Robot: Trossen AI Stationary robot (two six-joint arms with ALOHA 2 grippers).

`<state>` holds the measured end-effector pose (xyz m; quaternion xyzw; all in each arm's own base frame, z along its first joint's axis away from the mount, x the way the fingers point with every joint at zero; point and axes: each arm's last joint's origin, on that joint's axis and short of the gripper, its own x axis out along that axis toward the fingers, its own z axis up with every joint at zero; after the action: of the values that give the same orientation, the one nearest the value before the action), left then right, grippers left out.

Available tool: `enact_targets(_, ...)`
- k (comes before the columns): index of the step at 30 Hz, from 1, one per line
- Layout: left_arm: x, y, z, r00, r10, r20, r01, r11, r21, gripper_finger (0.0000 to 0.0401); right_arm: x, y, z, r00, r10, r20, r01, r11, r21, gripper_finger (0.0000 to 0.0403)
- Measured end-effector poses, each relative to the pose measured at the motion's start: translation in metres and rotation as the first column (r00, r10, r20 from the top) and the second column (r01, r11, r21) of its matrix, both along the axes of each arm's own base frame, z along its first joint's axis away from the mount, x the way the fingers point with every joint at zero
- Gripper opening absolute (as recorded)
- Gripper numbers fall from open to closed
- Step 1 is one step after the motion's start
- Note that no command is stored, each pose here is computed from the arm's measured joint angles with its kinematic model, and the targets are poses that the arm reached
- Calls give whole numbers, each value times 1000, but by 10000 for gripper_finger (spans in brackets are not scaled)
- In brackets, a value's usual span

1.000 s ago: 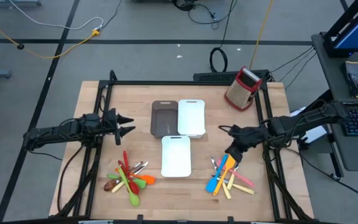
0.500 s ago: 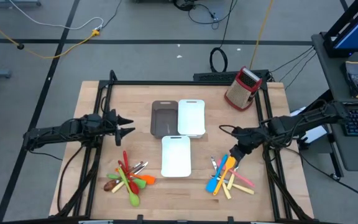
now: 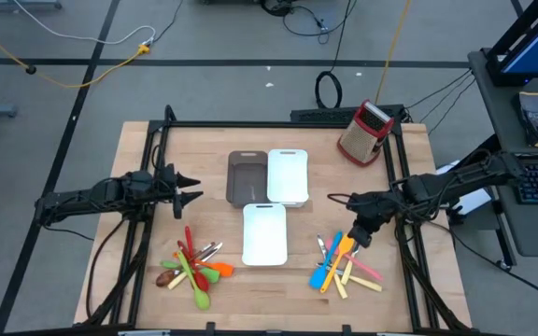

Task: Pick & Place Kitchen Items
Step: Put the pink spatula into the top white bin

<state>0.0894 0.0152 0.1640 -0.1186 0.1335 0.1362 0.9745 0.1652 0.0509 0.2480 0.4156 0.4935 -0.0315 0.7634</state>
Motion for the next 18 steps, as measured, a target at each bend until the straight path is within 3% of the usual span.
enact_targets(18,0,0,0,1000,1,1,-1,1000,0,207,0,0,0,1000,-15,-5,15,1000,4,1)
